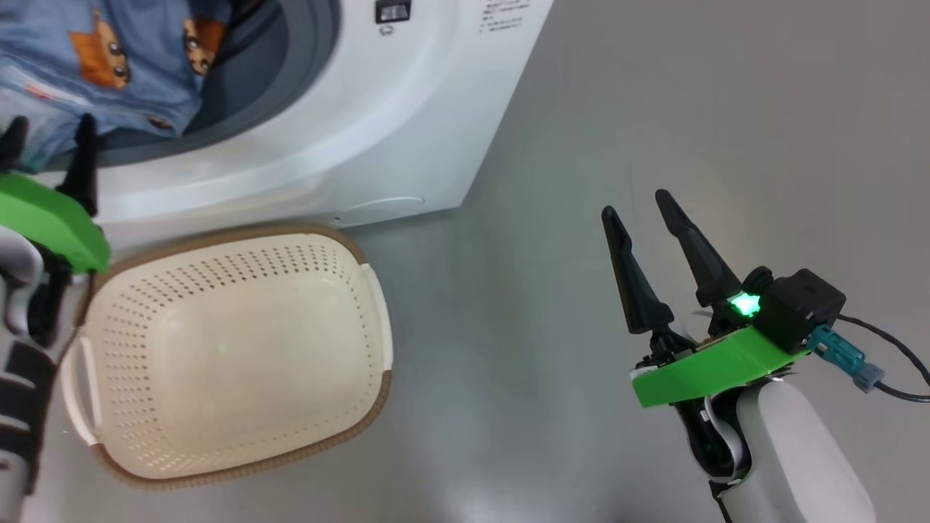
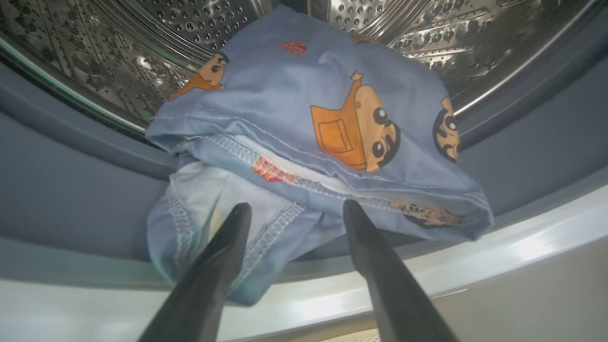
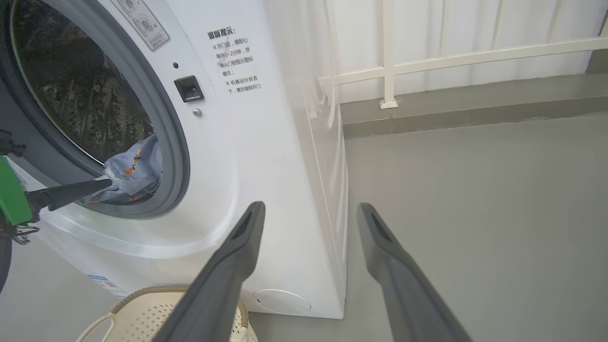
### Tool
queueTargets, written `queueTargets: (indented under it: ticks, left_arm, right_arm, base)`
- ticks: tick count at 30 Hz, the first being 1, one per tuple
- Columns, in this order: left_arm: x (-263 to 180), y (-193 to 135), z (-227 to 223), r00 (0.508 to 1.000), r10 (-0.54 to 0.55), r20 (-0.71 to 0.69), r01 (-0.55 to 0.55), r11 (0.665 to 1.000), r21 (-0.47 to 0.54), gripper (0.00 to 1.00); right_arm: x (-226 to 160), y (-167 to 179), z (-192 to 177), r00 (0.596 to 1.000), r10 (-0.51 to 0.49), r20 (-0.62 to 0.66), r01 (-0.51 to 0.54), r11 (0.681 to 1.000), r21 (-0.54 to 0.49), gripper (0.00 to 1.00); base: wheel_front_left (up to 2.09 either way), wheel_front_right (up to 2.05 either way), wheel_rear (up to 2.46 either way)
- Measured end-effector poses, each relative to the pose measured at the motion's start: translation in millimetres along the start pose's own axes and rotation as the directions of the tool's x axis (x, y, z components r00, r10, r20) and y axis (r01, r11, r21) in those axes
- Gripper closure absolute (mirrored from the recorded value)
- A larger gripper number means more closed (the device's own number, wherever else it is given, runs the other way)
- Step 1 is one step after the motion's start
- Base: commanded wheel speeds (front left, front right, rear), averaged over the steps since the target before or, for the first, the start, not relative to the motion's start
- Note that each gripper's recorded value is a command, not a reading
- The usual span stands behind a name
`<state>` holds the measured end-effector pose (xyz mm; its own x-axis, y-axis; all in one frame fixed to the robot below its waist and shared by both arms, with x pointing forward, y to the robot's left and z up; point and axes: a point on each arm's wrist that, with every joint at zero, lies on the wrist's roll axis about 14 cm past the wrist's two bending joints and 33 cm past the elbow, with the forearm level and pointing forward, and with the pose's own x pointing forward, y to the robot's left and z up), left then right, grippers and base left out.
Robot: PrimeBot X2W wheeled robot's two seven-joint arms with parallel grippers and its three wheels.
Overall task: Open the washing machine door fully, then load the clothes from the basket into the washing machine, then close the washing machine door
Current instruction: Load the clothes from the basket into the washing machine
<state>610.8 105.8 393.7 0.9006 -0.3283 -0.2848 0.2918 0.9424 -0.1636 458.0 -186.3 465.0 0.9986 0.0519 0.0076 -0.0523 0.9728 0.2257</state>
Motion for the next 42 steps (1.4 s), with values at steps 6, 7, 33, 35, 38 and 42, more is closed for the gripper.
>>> queueTargets:
  ticks: [6,7,33,35,38,42]
  left_arm:
    - [23.6,2.3,-12.0,0.998,-0.001,-0.068,0.004,0.999,0.045,0.0]
    - [26.5,1.2,-14.8,0.997,-0.003,-0.083,0.007,0.999,0.049,0.0]
    - [56.7,-12.1,13.9,0.999,-0.02,-0.033,0.022,0.996,0.083,1.0]
    - [64.4,-15.4,26.8,1.0,-0.03,0.008,0.029,0.997,0.07,1.0]
    - [76.1,-20.5,36.1,0.998,-0.046,0.036,0.044,0.998,0.053,1.0]
    - [92.9,-18.3,45.8,0.996,-0.05,0.067,0.047,0.998,0.051,1.0]
  right_arm:
    - [0.8,-10.7,-4.4,1.0,-0.028,-0.01,0.028,1.0,-0.012,0.0]
    - [0.4,-12.4,-5.1,0.999,-0.033,-0.012,0.032,0.999,-0.013,0.0]
    - [1.9,-15.7,-10.8,0.999,-0.045,-0.022,0.045,0.999,0.01,0.0]
    - [2.7,-16.6,-12.1,0.999,-0.046,-0.024,0.046,0.999,0.01,0.0]
    - [3.2,-19.4,-15.5,0.998,-0.052,-0.032,0.052,0.999,0.008,0.0]
    - [3.5,-23.2,-22.0,0.997,-0.061,-0.048,0.061,0.998,0.006,0.0]
  base:
    - [0.0,0.0,0.0]
    - [0.0,0.0,0.0]
    - [0.0,0.0,0.0]
    - [0.0,0.0,0.0]
    - [0.0,0.0,0.0]
    - [0.0,0.0,0.0]
